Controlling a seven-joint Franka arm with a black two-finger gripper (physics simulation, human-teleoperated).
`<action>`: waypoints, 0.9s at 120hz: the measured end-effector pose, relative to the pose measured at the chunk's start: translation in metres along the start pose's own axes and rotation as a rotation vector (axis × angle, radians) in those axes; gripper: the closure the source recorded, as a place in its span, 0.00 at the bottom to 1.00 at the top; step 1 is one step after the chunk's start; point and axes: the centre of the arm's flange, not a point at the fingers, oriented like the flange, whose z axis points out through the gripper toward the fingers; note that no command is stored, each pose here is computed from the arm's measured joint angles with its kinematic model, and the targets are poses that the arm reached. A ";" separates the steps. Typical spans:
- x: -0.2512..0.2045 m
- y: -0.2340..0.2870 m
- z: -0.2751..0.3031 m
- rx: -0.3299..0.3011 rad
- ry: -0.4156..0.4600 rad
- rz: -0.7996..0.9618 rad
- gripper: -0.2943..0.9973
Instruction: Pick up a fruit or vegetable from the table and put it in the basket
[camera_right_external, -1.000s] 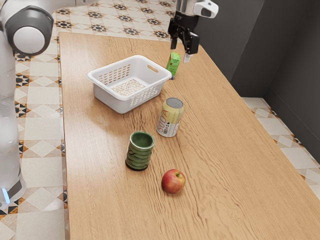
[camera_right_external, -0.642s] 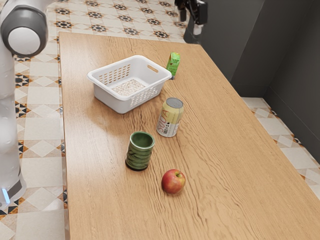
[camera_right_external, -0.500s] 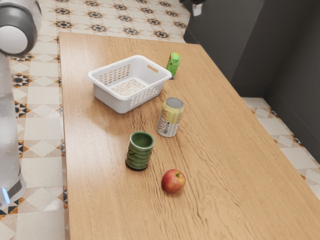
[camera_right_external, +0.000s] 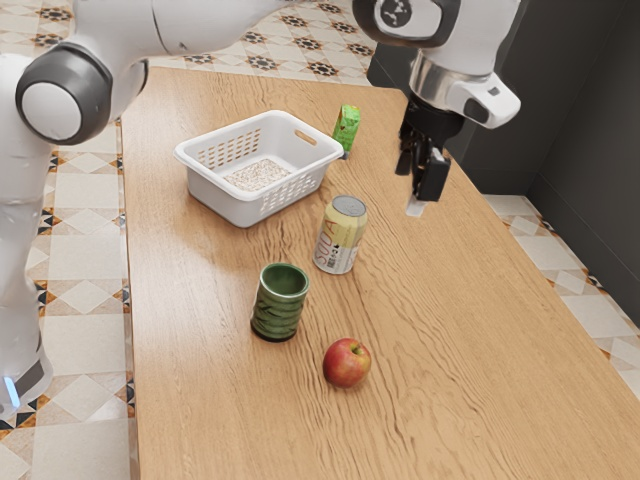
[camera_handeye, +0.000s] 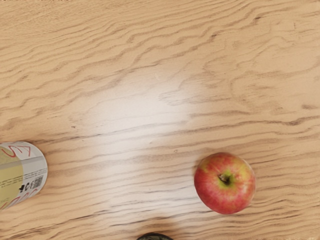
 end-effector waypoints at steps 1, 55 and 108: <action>0.000 0.001 0.000 0.000 0.000 0.002 0.23; -0.031 0.091 0.087 0.039 -0.064 0.160 0.23; -0.056 0.028 0.069 -0.005 0.069 0.048 0.23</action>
